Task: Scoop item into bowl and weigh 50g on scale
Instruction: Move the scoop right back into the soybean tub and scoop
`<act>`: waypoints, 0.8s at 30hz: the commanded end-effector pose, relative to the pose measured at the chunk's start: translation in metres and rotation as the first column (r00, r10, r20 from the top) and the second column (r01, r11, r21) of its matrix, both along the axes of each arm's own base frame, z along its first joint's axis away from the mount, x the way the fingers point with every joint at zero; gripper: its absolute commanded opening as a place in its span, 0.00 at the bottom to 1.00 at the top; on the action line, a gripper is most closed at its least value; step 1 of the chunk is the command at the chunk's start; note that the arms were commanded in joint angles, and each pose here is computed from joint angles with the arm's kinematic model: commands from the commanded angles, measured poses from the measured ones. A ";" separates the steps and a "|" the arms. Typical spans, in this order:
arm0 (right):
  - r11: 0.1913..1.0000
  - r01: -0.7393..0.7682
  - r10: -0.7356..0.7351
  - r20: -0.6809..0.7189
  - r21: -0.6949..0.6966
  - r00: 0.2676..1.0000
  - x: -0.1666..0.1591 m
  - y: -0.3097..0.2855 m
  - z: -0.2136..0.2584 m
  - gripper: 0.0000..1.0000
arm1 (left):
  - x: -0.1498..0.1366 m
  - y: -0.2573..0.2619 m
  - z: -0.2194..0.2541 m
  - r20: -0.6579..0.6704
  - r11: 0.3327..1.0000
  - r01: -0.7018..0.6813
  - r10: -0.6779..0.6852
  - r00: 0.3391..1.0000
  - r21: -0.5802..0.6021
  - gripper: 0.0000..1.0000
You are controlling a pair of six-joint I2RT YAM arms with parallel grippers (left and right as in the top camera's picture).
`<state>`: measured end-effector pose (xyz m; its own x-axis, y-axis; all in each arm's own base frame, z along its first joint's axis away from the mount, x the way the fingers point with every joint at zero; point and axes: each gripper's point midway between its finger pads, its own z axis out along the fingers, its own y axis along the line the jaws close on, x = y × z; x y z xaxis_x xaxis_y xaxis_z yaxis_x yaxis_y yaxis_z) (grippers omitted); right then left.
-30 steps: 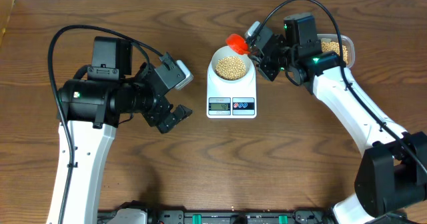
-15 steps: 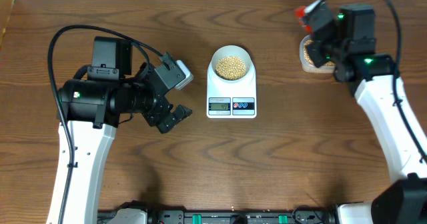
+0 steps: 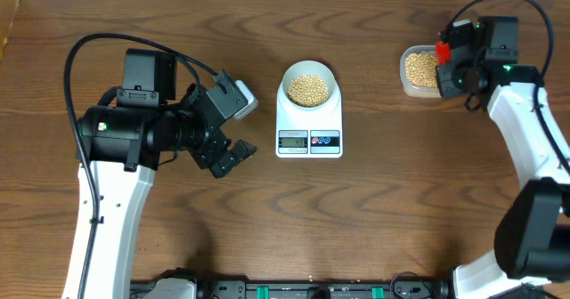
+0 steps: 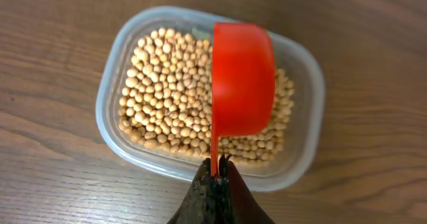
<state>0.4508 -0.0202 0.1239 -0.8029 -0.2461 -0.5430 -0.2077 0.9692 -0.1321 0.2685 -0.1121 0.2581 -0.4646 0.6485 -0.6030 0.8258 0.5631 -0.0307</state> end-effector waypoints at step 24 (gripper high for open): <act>0.960 0.126 -0.107 -0.088 0.250 0.990 0.003 0.005 -0.034 0.01 | 0.002 -0.001 0.008 0.013 1.000 -0.006 0.007 1.000 -0.017 0.98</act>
